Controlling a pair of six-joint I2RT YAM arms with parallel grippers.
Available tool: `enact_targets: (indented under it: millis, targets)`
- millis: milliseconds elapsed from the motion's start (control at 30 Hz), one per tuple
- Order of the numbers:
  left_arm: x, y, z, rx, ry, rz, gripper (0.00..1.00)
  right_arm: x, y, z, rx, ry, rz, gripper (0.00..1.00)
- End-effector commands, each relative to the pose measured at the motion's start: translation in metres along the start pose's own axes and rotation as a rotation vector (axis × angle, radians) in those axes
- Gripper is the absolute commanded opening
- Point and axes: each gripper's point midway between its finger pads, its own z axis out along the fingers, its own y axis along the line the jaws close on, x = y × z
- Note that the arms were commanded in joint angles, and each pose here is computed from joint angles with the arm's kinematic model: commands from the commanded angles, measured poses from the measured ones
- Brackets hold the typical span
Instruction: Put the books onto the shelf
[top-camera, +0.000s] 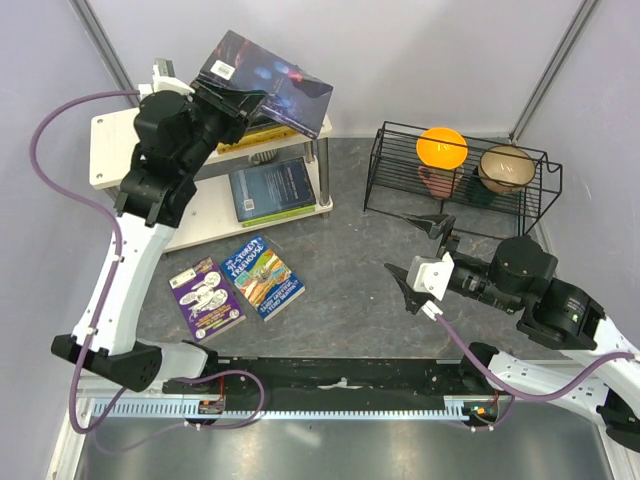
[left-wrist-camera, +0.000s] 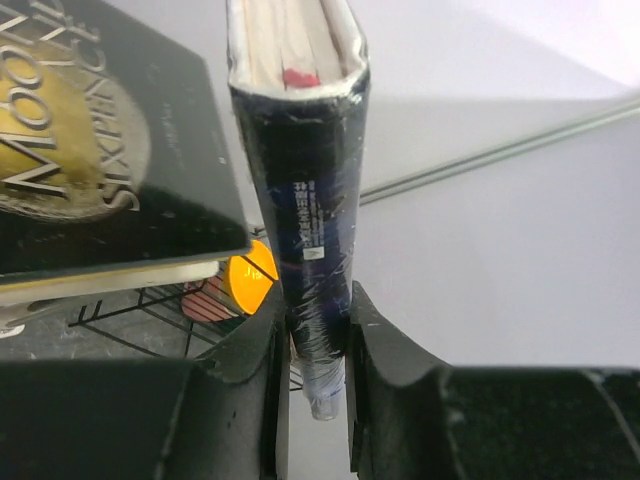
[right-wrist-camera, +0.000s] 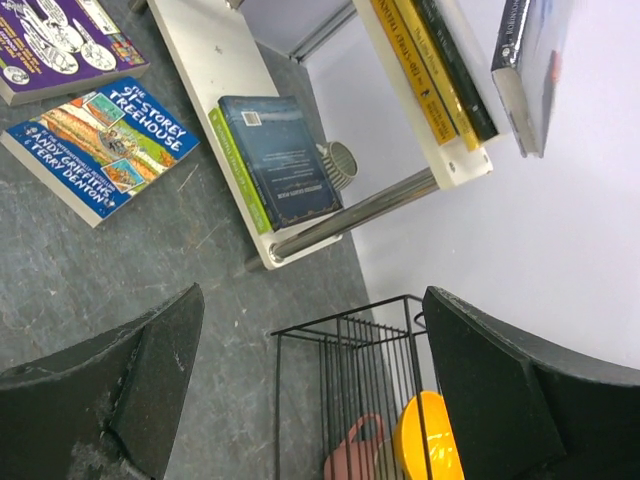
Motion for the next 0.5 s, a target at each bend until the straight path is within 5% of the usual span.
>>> enact_targets:
  millis: [0,200,400,467]
  targets:
    - [-0.05,-0.05,-0.011,0.221,-0.167,-0.124,0.02,0.005,-0.003,0.001,0.041,0.011,0.051,0.98]
    - [-0.057,0.0,0.003,0.115,-0.261,-0.17,0.02,0.009,0.003,0.007,0.028,0.012,0.079,0.98]
    - [-0.043,0.043,0.016,-0.024,-0.231,-0.183,0.02,0.009,0.003,0.011,0.023,0.015,0.093,0.98]
    - [-0.039,0.052,0.018,-0.063,-0.214,-0.188,0.12,0.008,0.003,0.013,0.024,0.014,0.1,0.98]
